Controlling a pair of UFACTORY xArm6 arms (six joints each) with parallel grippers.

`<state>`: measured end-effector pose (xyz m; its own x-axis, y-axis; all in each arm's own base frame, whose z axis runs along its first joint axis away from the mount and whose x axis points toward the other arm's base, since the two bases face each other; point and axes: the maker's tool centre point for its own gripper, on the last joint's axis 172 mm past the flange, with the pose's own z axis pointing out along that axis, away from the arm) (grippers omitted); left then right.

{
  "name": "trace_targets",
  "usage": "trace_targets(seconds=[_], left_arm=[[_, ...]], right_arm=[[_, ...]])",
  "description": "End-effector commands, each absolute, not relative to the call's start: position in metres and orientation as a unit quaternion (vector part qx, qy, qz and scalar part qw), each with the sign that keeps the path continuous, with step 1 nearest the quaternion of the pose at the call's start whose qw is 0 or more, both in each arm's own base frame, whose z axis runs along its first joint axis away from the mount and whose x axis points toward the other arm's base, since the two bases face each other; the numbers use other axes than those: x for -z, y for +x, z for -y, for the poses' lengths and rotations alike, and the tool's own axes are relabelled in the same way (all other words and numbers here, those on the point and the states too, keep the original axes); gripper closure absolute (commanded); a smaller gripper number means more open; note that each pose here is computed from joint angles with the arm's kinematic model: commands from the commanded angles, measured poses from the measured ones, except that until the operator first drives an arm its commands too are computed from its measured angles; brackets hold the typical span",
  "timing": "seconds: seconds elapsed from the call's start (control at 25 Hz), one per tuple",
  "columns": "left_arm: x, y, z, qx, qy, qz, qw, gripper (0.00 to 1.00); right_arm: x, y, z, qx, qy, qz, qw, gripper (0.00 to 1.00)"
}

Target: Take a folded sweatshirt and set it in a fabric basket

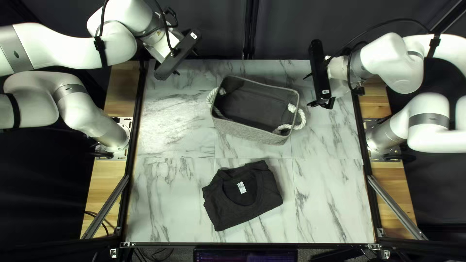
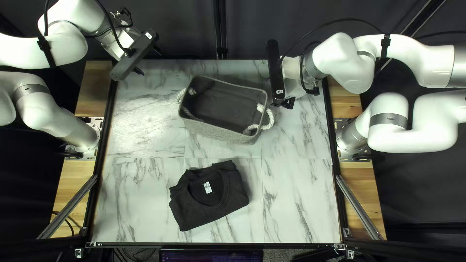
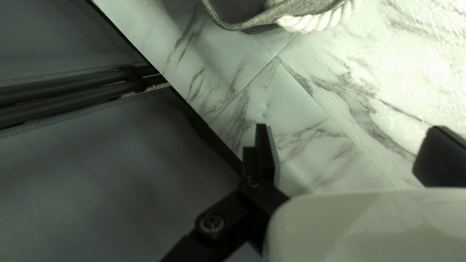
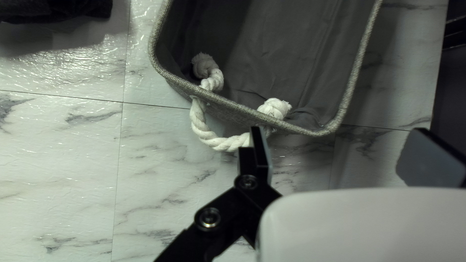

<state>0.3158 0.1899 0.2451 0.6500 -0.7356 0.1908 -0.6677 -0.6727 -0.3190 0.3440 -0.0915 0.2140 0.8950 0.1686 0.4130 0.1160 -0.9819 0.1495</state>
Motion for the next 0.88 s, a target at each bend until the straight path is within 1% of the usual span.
trace_targets(seconds=[0.04,0.12,0.24,0.4,0.48,0.52,0.6,0.68,0.76,0.88], left_arm=[[-0.267,0.335,-0.175,0.164,-0.912,-0.360,0.105,0.00],[-0.289,0.352,-0.160,0.170,-0.917,-0.347,0.099,0.00],[-0.310,0.368,-0.132,0.175,-0.926,-0.323,0.093,0.00],[-0.313,0.368,-0.098,0.196,-0.934,-0.286,0.086,0.00],[-0.314,0.366,-0.081,0.205,-0.938,-0.266,0.089,0.00],[-0.316,0.370,-0.067,0.212,-0.939,-0.253,0.093,0.00],[-0.315,0.387,-0.043,0.216,-0.942,-0.236,0.103,0.00],[-0.313,0.401,-0.026,0.219,-0.941,-0.231,0.114,0.00],[-0.306,0.412,-0.005,0.224,-0.938,-0.228,0.136,0.00],[-0.285,0.424,0.025,0.230,-0.926,-0.236,0.182,0.00]], right_arm=[[-0.217,0.343,0.088,-0.215,0.972,-0.075,0.065,0.00],[-0.219,0.343,0.080,-0.209,0.973,-0.076,0.068,0.00],[-0.219,0.340,0.067,-0.202,0.974,-0.078,0.071,0.00],[-0.231,0.337,0.045,-0.203,0.973,-0.083,0.070,0.00],[-0.249,0.339,0.033,-0.220,0.970,-0.085,0.062,0.00],[-0.261,0.343,0.021,-0.234,0.967,-0.084,0.052,0.00],[-0.275,0.347,-0.001,-0.247,0.965,-0.078,0.041,0.00],[-0.280,0.351,-0.018,-0.250,0.965,-0.074,0.032,0.00],[-0.282,0.360,-0.039,-0.248,0.965,-0.080,0.023,0.00],[-0.285,0.366,-0.066,-0.250,0.963,-0.098,0.004,0.00]])
